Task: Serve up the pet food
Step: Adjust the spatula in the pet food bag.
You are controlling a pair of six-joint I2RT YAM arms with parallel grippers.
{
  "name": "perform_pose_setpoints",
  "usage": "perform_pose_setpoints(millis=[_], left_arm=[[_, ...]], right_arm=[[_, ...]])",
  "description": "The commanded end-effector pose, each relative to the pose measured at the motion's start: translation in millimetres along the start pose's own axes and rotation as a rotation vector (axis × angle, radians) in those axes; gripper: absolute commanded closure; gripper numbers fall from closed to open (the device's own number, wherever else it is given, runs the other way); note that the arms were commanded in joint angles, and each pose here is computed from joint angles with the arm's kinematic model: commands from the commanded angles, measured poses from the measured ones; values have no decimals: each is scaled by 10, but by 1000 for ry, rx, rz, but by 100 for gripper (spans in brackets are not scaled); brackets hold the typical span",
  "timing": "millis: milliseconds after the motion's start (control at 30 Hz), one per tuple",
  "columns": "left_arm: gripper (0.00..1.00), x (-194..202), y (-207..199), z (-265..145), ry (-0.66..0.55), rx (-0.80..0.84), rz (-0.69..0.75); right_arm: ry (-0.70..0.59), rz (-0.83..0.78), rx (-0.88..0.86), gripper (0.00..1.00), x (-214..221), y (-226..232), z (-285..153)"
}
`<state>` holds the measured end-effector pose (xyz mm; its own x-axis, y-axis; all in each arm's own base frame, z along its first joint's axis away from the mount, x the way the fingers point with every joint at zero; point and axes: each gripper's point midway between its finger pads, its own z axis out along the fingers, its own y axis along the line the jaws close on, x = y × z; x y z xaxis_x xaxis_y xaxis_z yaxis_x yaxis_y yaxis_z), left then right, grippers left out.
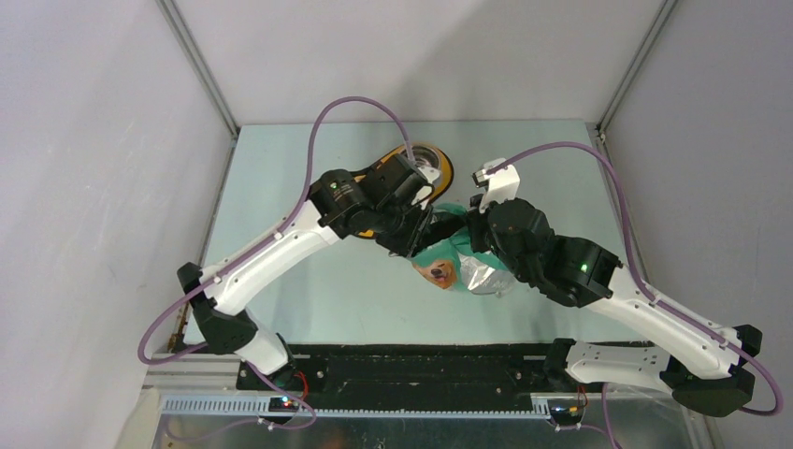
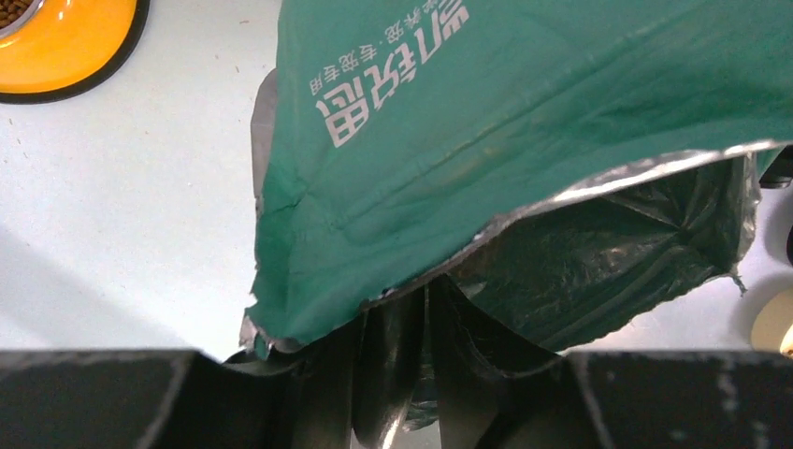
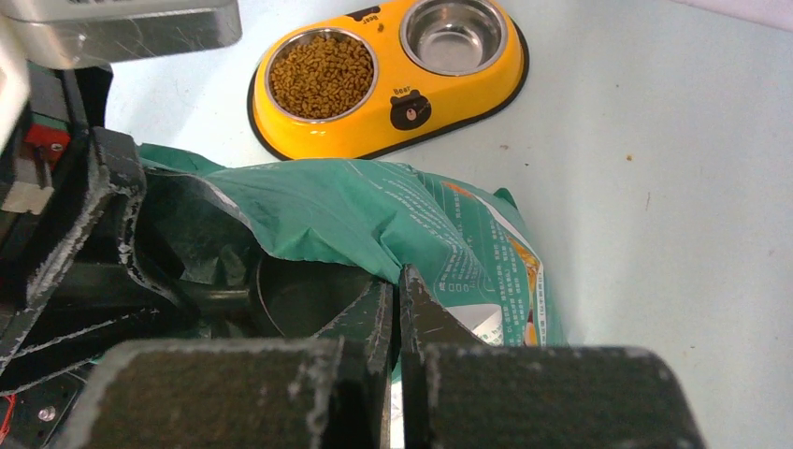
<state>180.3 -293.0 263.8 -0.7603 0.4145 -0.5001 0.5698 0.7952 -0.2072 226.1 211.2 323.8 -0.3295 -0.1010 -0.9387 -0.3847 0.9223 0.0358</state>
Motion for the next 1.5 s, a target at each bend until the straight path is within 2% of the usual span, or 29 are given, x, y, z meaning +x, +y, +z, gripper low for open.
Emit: perform_pose_setpoints(millis=[0, 133, 200, 233, 300, 333, 567, 800, 1000, 1233, 1333, 1467], left_arm=[[61, 283, -24, 52, 140, 20, 45], [60, 334, -14, 82, 165, 14, 51], [69, 339, 15, 88, 164, -1, 52], [81, 322, 20, 80, 155, -6, 49], [98, 274, 49, 46, 132, -25, 51], [100, 238, 75, 13, 109, -40, 54], [100, -114, 181, -353, -117, -83, 80], [100, -100, 319, -458, -148, -138, 125], [100, -96, 252, -541, -204, -79, 221], [100, -249, 251, -873, -400, -184, 432], [100, -248, 283, -861, -418, -214, 477], [100, -249, 276, -839, -462, -200, 449]], right_arm=[[-8, -22, 106, 100, -59, -261, -68], [-7, -20, 108, 100, -57, -267, -67], [-10, -17, 111, 100, -64, -275, -73], [-12, -14, 112, 100, -69, -279, -78], [-13, -12, 114, 100, -73, -289, -83], [-13, -12, 118, 100, -70, -296, -79], [-20, -8, 117, 100, -88, -309, -102], [-19, -47, 90, 100, -83, -250, -113], [-42, -61, 83, 100, -100, -265, -127], [-55, -68, 94, 100, -130, -298, -145], [-58, -79, 98, 100, -131, -309, -143], [-68, -78, 113, 100, -144, -354, -167]])
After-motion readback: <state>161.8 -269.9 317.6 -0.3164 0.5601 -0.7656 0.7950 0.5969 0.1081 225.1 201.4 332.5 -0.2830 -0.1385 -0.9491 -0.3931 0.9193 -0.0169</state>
